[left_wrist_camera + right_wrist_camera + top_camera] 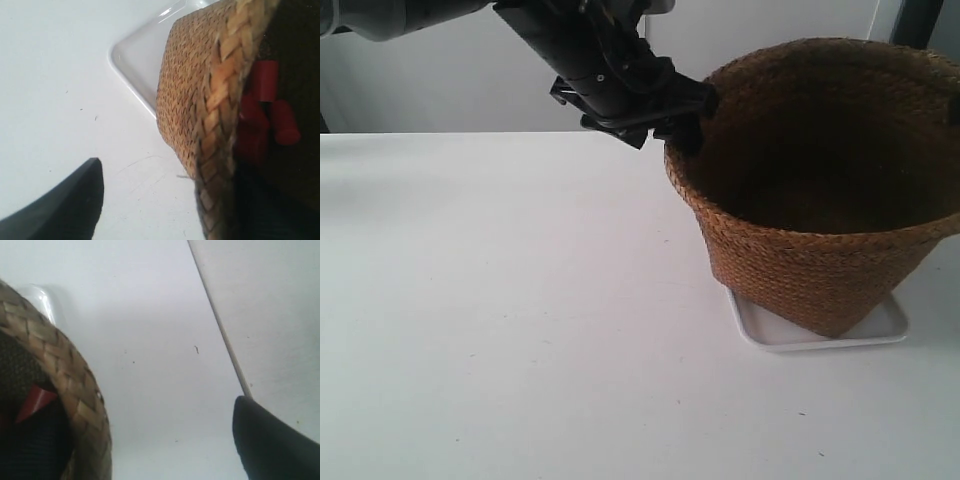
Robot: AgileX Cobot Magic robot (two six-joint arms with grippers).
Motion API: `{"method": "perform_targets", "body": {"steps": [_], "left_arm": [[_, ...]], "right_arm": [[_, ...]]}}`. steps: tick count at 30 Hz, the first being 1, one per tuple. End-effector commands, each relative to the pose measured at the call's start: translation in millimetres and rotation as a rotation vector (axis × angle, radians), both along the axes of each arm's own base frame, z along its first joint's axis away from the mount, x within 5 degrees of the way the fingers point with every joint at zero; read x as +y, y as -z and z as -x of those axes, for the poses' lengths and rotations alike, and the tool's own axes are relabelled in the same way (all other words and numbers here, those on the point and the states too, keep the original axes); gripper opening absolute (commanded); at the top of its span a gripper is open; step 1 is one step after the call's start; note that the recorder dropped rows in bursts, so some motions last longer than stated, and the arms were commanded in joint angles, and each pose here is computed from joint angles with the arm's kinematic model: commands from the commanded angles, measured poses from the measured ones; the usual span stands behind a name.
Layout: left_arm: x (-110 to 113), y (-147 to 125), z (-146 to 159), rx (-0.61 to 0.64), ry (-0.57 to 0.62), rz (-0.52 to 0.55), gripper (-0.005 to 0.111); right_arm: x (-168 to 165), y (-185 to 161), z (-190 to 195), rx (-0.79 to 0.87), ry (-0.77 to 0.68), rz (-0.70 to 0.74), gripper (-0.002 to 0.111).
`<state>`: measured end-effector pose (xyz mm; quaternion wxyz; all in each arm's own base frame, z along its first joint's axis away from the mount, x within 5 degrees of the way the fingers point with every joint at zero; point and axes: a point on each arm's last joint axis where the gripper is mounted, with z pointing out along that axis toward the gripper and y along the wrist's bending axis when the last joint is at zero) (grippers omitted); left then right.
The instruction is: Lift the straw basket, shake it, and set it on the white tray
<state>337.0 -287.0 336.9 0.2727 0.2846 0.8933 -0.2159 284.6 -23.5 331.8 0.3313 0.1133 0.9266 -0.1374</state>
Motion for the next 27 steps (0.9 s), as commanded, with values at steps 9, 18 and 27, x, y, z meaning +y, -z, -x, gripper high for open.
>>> {"method": "perform_targets", "body": {"steps": [9,18,27], "left_arm": [[4,-27,-4,-0.107,0.015,0.056,0.071],[3,-50,-4,-0.216,0.069,0.083,0.07],[62,-118,27,-0.455,-0.106,-0.088,0.059]], "right_arm": [[3,-11,-13,-0.18,-0.071,-0.043,0.08],[10,-19,-21,-0.309,-0.121,-0.097,0.08],[15,-83,18,-0.649,-0.203,-0.099,0.057]]}}
